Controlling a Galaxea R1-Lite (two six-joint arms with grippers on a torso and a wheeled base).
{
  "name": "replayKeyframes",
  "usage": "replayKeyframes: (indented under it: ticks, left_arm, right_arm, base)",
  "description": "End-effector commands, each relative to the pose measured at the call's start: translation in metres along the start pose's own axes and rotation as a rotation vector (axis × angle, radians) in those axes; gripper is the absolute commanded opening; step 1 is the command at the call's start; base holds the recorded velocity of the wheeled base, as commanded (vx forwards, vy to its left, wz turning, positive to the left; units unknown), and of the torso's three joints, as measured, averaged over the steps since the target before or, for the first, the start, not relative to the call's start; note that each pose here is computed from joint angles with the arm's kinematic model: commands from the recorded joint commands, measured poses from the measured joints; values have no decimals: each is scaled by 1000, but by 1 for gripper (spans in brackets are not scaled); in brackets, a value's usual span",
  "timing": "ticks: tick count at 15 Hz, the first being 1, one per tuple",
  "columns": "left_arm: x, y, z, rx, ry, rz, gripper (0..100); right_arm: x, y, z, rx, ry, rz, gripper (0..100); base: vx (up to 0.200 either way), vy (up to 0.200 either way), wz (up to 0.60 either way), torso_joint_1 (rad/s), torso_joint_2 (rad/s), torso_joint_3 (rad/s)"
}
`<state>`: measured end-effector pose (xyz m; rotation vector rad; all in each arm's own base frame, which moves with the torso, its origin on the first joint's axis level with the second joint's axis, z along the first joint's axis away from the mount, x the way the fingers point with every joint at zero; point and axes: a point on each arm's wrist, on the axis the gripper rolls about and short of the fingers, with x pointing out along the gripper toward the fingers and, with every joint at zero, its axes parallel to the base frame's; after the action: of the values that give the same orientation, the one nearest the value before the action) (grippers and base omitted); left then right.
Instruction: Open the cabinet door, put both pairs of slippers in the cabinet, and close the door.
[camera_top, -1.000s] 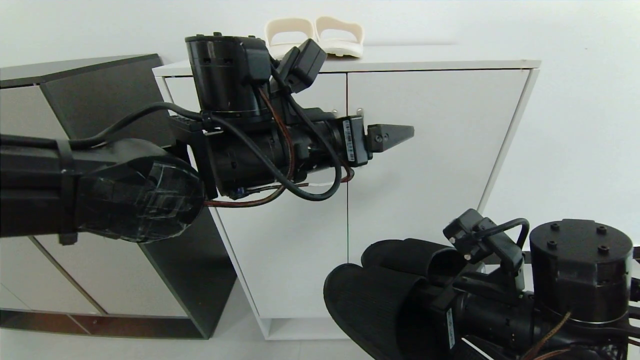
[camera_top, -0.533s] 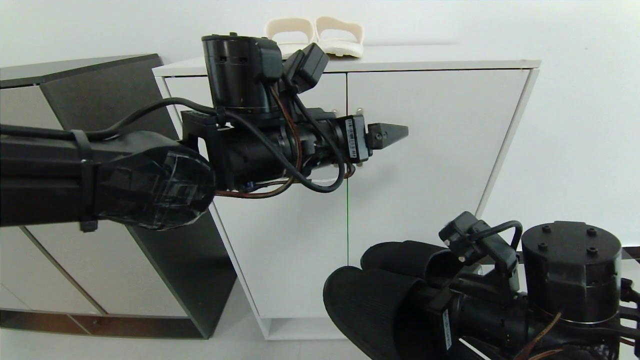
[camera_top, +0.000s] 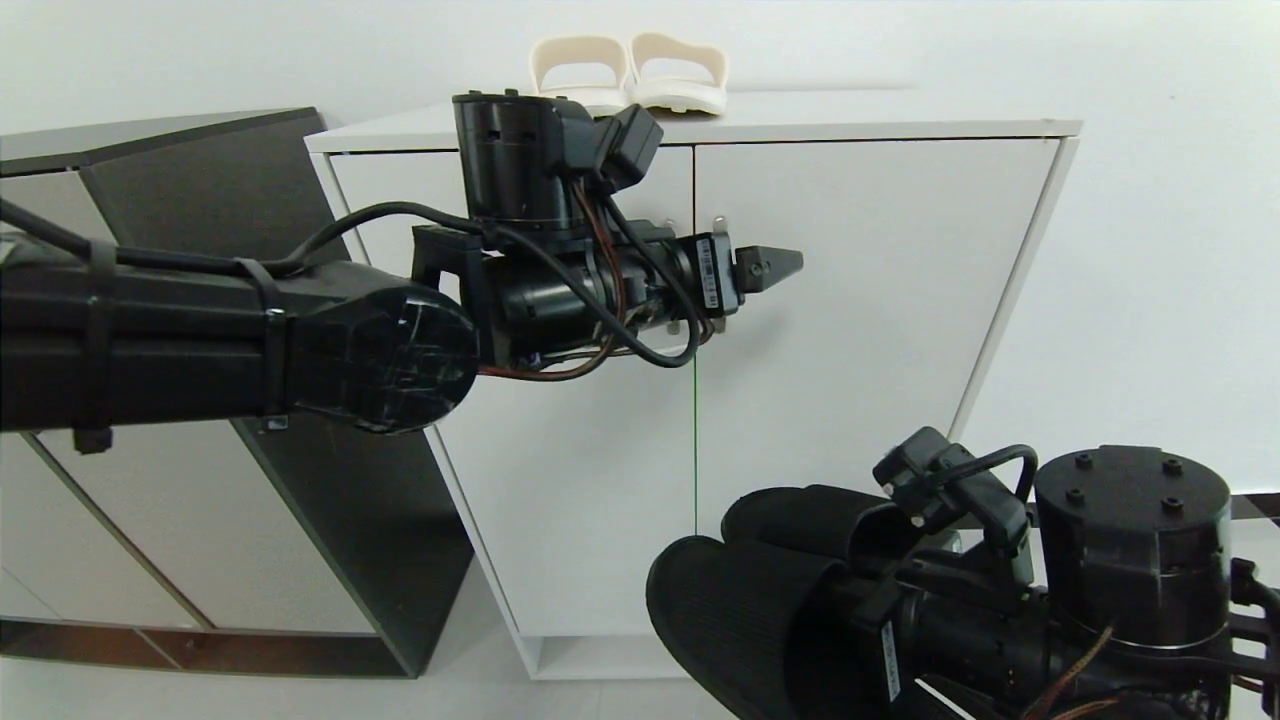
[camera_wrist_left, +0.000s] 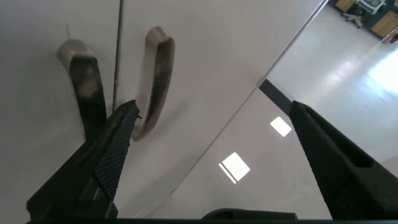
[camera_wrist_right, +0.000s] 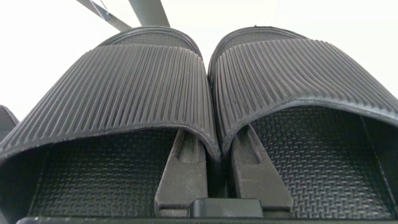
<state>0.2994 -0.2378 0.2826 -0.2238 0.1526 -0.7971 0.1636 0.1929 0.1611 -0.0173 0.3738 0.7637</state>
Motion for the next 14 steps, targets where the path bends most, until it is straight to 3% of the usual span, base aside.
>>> replayKeyframes:
  ticks: [1,9,10,14]
  left_arm:
    - [5,4,-1,-1,0,6,100]
    - [20,6,-2,-3,-11,-6,100]
    - [20,6,-2,-5,-10,-15,0]
    - [16,4,1,-22,-13,-26,0]
  right_arm:
    - [1,0,0,0,1,0,0]
    - [1,0,0,-1,3,1,0]
    - [1,0,-1,-1,4,1,0]
    - [-1,0,-4,-1,15,10,0]
  base:
    - [0,0,0,0,0,0]
    - [0,0,0,0,0,0]
    - [0,0,0,0,0,0]
    - [0,0,0,0,0,0]
